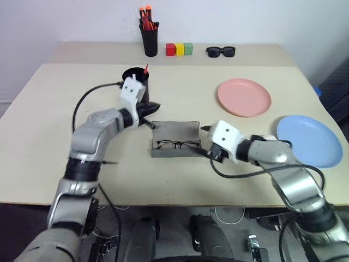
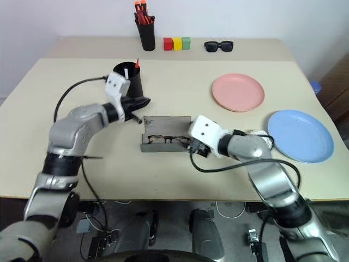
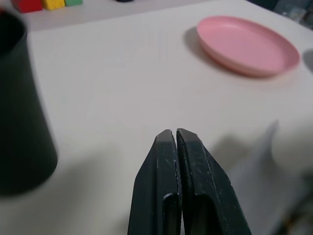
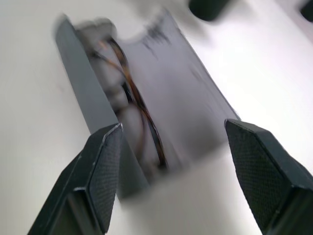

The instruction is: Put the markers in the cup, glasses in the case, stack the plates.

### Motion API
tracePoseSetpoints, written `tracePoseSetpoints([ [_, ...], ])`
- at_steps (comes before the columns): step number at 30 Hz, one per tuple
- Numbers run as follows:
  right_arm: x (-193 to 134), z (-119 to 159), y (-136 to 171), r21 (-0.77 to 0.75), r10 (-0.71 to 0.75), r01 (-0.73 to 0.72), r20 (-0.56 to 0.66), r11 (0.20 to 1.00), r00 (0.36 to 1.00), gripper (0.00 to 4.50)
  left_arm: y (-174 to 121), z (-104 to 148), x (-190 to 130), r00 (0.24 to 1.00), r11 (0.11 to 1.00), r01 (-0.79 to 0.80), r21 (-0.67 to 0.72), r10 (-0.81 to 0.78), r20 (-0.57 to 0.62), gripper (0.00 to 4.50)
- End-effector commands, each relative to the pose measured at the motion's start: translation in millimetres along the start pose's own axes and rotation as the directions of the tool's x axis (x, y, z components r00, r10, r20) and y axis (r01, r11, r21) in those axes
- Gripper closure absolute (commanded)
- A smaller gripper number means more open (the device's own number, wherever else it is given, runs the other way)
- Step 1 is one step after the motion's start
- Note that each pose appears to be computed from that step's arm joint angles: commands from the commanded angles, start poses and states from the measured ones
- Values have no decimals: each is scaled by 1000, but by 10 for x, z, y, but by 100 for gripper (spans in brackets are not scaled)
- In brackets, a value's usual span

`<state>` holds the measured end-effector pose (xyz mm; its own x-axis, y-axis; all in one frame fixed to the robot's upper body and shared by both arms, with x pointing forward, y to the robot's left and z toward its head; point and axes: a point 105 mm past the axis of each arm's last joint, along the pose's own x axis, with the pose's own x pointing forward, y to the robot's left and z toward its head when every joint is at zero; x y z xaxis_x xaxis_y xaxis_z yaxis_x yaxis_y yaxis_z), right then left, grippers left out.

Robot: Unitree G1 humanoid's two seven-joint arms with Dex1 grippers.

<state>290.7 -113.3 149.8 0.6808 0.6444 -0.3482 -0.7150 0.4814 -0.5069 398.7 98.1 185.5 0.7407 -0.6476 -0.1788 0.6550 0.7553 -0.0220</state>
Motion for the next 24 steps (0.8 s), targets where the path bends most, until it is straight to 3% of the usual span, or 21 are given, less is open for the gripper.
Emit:
tracePoseSetpoints([
  [1, -199, 50, -51, -23, -90, 90, 7, 996, 996, 113, -41, -39, 189, 994, 997, 31, -72, -39, -107, 444],
  [5, -323, 34, -29, -8, -148, 148, -3, 989, 989, 113, -92, -191, 337, 961, 994, 64, -91, -86, -263, 444],
  [11, -432, 56, -68, 21, -220, 220, 16, 975, 975, 113, -158, -296, 302, 915, 981, 152, -117, -184, -358, 444],
  [24, -341, 3, -219, 6, -255, 255, 9, 967, 967, 113, -388, -398, -98, 891, 936, 345, 69, -304, -336, 444],
])
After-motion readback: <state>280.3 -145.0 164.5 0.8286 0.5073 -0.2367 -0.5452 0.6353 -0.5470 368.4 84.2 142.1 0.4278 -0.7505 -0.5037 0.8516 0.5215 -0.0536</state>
